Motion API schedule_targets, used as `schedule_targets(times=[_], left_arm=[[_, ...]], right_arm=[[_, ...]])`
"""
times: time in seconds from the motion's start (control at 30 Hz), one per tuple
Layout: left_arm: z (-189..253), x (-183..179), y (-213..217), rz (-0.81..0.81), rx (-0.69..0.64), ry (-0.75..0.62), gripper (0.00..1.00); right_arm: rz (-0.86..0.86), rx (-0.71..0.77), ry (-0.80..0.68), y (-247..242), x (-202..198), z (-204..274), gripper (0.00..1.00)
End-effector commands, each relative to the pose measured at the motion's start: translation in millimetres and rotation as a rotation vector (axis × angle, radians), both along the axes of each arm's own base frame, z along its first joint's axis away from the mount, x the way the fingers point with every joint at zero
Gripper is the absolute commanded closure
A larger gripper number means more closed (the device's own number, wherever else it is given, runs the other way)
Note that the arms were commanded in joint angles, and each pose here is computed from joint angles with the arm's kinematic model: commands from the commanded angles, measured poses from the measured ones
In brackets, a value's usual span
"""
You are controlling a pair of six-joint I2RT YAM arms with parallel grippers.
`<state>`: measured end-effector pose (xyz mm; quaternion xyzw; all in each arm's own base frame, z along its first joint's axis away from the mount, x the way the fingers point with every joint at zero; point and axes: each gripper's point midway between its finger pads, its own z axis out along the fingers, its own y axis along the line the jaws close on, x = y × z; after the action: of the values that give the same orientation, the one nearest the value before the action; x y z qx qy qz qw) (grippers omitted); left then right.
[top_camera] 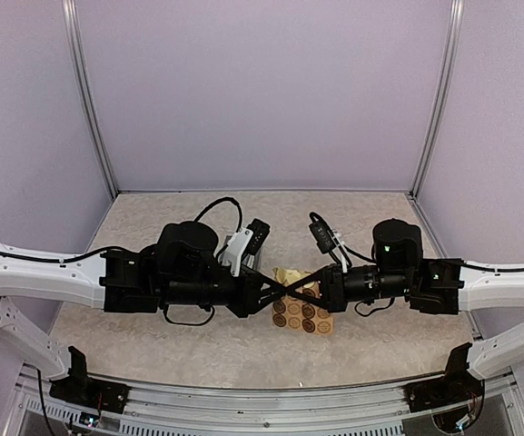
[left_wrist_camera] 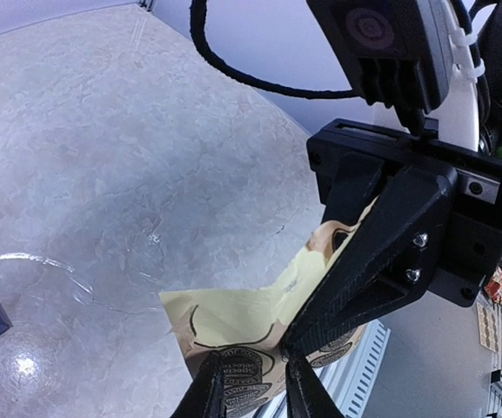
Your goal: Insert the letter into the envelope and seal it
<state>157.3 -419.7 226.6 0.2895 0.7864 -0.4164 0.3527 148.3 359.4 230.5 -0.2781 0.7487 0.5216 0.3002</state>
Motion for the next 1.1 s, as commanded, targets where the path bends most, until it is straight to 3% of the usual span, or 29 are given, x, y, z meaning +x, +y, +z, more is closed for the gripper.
schedule_targets(times=[0.0,0.57,0.8,1.07], left_arm=[[7.1,6.2,-3.9,0.011,-0.016,-0.004,0.77],[0.3,5.1,-8.4,-0.001,-0.005,0.014,0.86],[2.1,4.6,-10.0,-0.010,-0.015,0.010,0.99],[-1.8,10.2,-4.8,0.028,0.000,0.018,1.00]], right_arm=[[0.026,0.049,-0.032,6.3,-1.7,19.5,1.00],[0.029,0.049,-0.034,6.0,-2.4,18.7,1.00],[0.026,0.045,-0.034,5.3,-2.1,16.9,1.00],[0.000,0.030,-0.035,2.5,1.1,13.3,1.00]])
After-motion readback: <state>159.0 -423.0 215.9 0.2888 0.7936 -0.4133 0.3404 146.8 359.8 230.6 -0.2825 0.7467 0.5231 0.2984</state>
